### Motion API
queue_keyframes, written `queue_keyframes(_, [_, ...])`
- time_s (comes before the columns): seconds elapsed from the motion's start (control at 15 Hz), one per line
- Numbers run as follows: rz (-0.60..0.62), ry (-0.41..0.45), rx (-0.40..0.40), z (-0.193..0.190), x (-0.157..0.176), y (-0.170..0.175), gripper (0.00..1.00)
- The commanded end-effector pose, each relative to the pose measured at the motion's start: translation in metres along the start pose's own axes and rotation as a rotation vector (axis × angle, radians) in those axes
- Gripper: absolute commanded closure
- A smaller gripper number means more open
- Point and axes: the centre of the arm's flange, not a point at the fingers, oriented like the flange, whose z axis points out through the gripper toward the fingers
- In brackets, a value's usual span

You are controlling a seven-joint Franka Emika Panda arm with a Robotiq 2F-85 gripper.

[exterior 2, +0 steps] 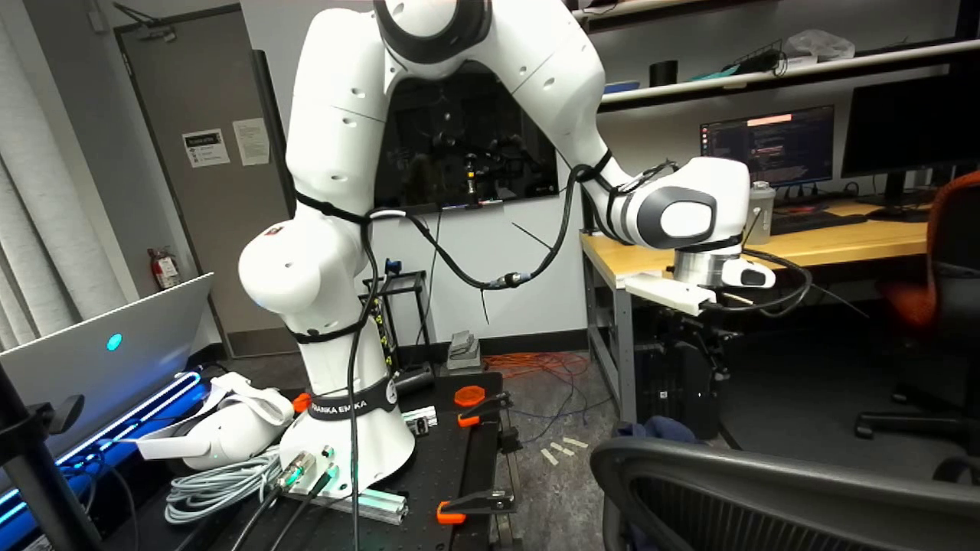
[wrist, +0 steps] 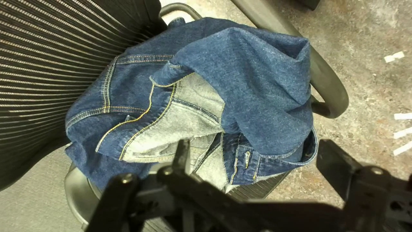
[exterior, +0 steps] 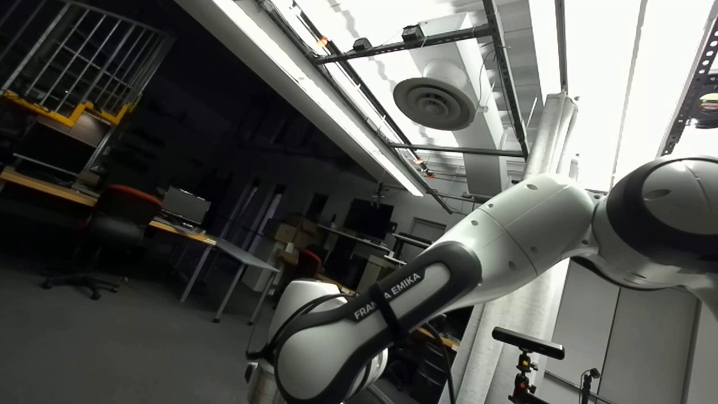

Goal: Pick the denim jacket and place it on the back of the chair

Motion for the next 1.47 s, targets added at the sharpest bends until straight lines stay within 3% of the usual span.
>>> queue_keyframes(0.0, [-0.087, -0.059, 0.002, 0.025, 0.016, 0.01, 0.0])
queue_keyframes(0.67, [-0.356, -0.265, 0.056, 0.087, 0.029, 0.01, 0.0])
queue_keyframes(1.0, [-0.501, -0.294, 0.095, 0.101, 0.038, 0.007, 0.0])
queue_keyframes(1.4, [-0.562, -0.277, 0.098, 0.119, 0.041, -0.005, 0.0])
